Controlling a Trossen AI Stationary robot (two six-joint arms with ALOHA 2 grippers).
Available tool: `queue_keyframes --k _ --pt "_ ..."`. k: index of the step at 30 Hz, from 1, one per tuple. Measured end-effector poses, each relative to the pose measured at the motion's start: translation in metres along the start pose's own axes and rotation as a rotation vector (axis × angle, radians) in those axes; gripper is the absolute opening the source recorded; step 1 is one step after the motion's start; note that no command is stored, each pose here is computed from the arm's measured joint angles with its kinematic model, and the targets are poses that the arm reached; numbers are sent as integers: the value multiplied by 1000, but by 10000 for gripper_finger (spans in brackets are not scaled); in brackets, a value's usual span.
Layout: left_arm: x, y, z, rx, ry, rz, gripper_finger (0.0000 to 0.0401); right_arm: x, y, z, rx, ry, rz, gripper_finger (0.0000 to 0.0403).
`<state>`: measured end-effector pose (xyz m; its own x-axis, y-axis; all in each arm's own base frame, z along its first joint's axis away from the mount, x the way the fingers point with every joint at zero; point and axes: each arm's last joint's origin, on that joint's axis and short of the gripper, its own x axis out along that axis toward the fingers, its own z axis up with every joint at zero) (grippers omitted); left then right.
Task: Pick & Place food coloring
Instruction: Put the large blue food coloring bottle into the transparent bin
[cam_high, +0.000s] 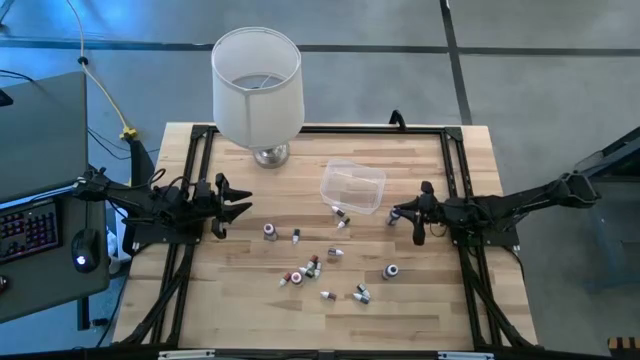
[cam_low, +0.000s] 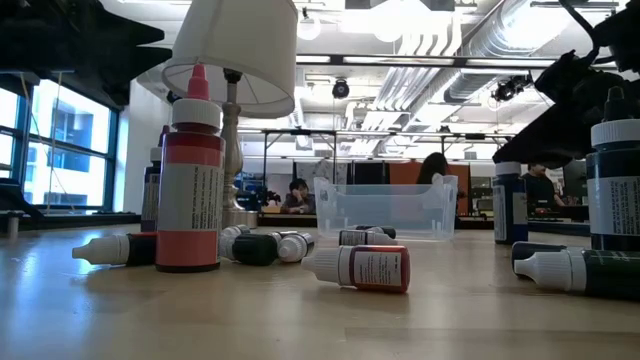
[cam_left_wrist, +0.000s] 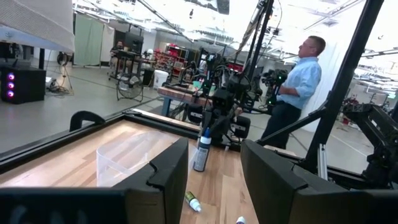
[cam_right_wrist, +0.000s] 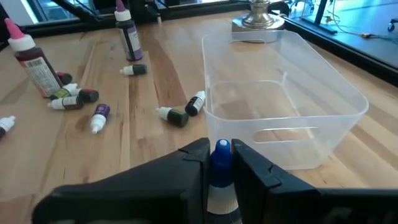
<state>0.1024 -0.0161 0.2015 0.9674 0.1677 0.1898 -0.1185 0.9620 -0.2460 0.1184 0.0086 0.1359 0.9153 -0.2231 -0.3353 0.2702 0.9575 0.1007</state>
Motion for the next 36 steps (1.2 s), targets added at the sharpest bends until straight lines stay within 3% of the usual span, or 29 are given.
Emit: queue_keyframes --k 5,12,16,23,27,30,36 --pt "0 0 0 0 0 0 147 0 2 5 45 -60 26 38" --pt "0 0 0 0 0 1 147 -11 8 46 31 -466 89 41" --pt "0 0 1 -4 -11 8 147 -19 7 72 -7 -592 -34 39" --pt "0 4 1 -4 -29 128 147 6 7 102 -85 -448 -220 40" --pt "0 5 2 -4 -36 172 147 36 -4 87 -84 -272 -431 42" --pt "0 5 2 -4 -35 170 147 54 -12 78 -7 -224 -476 39" --pt "0 5 1 -3 -33 164 147 77 -25 63 23 -160 -507 44"
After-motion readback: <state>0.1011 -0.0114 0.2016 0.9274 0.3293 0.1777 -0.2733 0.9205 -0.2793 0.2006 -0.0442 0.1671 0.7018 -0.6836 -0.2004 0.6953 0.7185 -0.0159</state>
